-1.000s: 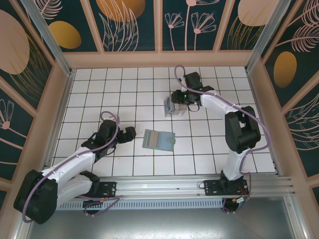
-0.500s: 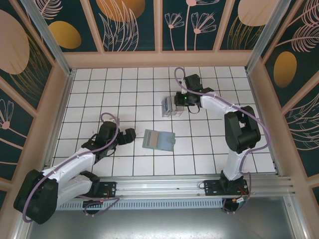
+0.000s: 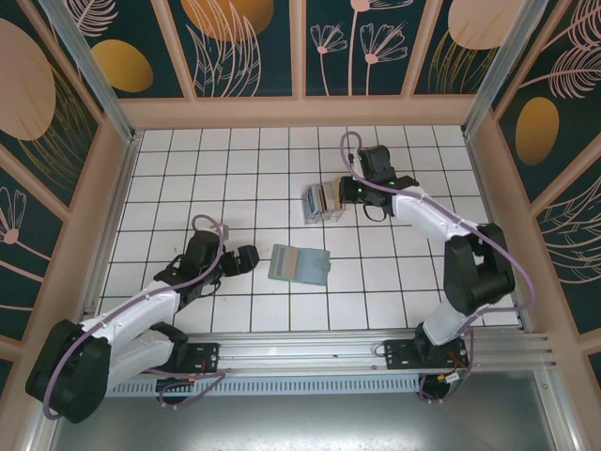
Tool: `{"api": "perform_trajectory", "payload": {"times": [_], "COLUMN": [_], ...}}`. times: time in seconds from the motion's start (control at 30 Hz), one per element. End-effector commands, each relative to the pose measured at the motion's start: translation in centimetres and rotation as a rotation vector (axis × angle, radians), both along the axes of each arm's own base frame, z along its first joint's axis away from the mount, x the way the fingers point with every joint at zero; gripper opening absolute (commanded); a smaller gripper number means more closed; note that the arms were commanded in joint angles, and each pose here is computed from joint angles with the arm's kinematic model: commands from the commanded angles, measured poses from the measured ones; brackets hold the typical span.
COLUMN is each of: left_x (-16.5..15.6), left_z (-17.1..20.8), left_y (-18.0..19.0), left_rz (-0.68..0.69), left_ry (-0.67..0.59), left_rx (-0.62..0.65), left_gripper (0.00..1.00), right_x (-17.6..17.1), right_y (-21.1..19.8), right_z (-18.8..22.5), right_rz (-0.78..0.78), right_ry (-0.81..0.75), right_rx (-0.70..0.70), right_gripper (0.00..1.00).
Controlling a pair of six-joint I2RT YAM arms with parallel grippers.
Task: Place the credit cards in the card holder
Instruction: Pick up the credit card from the storage box, then insert the credit card into the card slot.
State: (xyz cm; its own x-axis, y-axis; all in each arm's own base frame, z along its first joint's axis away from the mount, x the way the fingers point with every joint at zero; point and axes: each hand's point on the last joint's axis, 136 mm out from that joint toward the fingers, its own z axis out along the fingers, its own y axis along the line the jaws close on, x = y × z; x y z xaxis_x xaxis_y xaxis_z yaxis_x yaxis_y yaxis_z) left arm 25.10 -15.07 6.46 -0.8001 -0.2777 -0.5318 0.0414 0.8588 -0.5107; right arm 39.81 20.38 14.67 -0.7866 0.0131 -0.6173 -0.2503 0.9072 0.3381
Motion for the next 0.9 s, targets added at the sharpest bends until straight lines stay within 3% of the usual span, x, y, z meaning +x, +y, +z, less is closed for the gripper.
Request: {"api": "perform_trajectory", "payload": {"times": [0.0,0.2,0.4,0.57,0.87], "left_x": [-0.3,-1.4,-2.2,-3.0,-2.0], "left_z": [0.9,-0.3,-2.4,-4.5,-3.9], "left_y": [-1.0,-1.5,-2.6,-3.3,-4.3], "left_rz": [-0.039,-0.092,-0.151,-0.2,-0.21], "left_ry": [-0.016,0.057,0.146,0.24,0.214], "left_rx": [-0.073,-0.063,-0.072,-0.061,-0.066], "left_gripper": [0.92,0.87,0.81,0.69,0.67], "right_x": [-0.9,-6.3,-13.1,-18.1,-19.0], "right_y": [-0.8,0.3,3.6,7.0,9.8], "right_z": [1.7,2.5,0.9,-1.8,-5.9], "right_rz": [-0.03,0.049,0.122,0.15,0.207], "right_ry": [-0.042,0.029,0.25,0.429,0.541], "right_rx": [0.019,0.177,0.398,0.59,0.703], "right_gripper": [0.0,0.0,0.0,0.0,0.0]}}
